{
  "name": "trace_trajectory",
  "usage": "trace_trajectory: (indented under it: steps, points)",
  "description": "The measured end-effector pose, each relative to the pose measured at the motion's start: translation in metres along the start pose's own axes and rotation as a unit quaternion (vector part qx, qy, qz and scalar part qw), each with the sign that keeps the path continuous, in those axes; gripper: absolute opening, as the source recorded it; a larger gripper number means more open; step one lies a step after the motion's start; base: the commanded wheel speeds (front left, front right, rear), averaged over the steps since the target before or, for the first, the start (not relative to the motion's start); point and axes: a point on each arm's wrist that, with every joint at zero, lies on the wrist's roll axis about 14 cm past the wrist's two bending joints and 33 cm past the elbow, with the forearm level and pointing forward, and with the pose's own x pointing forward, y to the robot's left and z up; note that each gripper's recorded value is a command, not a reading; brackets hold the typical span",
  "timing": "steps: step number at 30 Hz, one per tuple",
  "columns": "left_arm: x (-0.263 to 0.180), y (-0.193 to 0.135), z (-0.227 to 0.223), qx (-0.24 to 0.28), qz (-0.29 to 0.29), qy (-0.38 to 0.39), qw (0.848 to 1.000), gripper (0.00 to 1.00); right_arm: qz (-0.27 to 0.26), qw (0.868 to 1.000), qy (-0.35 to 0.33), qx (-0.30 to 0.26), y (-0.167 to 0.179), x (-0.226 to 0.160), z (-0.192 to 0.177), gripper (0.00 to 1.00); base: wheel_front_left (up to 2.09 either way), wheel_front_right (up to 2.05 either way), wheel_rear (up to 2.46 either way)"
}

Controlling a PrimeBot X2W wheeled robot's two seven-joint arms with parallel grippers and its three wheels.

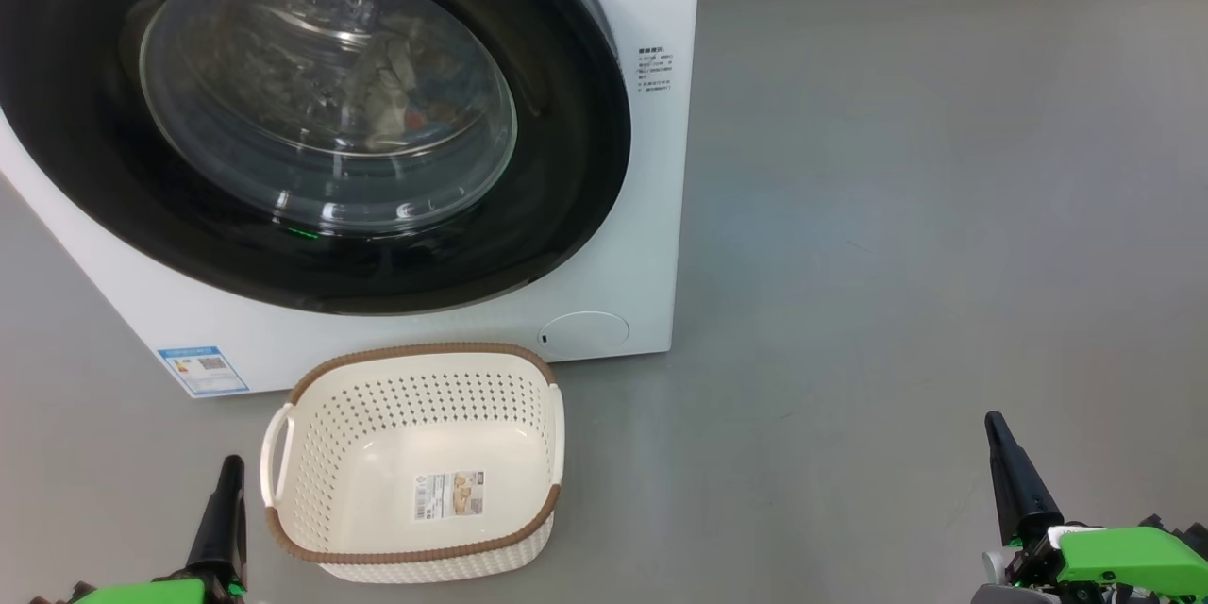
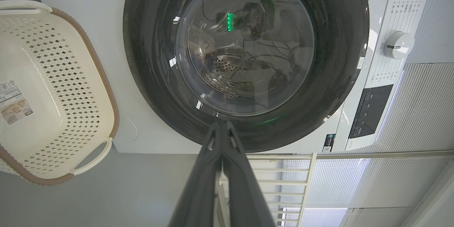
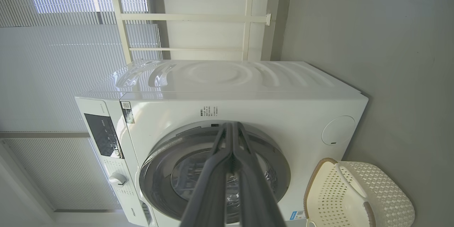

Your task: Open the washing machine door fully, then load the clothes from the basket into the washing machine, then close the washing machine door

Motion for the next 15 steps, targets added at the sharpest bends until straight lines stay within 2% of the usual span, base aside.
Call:
trace_trajectory:
  steps: [15]
  points:
    - [0.0000,0.0000,0.0000,0.000,0.000,0.000,1.000,0.00,0.000,1.000,0.000,0.000,0.0000,0.0000,0.0001,0.00,0.00,0.00,0.00]
